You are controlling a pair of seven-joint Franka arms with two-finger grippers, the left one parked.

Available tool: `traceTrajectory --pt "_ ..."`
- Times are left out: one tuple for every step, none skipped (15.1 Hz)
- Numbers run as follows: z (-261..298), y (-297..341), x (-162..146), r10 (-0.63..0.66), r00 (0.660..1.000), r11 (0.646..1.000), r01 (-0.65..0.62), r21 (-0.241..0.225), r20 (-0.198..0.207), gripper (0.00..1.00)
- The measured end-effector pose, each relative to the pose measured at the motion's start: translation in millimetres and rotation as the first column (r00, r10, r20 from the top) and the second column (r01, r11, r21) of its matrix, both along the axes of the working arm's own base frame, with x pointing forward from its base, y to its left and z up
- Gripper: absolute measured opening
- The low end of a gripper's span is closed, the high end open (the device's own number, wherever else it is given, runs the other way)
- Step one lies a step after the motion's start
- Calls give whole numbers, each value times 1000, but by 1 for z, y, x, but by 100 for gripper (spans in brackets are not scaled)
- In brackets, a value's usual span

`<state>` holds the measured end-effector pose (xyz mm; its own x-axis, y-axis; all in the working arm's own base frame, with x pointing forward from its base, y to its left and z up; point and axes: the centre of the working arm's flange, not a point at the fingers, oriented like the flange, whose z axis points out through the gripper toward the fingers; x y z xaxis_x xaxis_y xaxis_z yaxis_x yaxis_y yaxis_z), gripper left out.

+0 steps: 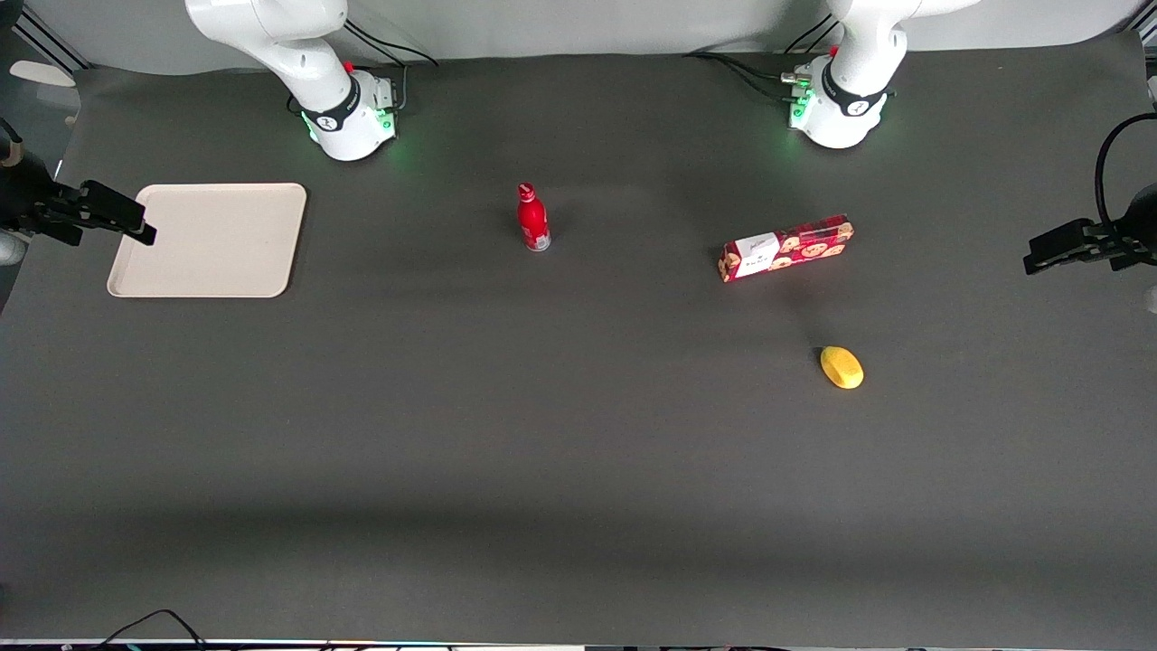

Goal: Place coke bottle on tray
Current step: 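Move the open right gripper over the red Coca-Cola bottle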

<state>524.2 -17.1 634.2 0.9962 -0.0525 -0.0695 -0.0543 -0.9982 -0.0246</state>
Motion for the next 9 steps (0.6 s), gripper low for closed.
traceTrajectory --pt "-1 0 -1 1 1000 1000 -1 0 -11 100" --pt "-3 1 -3 1 1000 1000 -1 1 -27 100" --pt "-4 6 -5 10 999 1000 -9 17 -45 100" --pt "-5 20 -8 19 998 999 -15 51 -62 100" --pt "-4 43 -11 12 997 997 -6 80 -74 100" --pt "-2 72 -17 1 996 996 7 92 -86 100" --pt "-1 105 -26 -11 995 996 20 87 -95 100" --pt "0 140 -37 -29 994 996 38 83 -108 100" --pt "-2 175 -51 -50 991 994 61 86 -127 100"
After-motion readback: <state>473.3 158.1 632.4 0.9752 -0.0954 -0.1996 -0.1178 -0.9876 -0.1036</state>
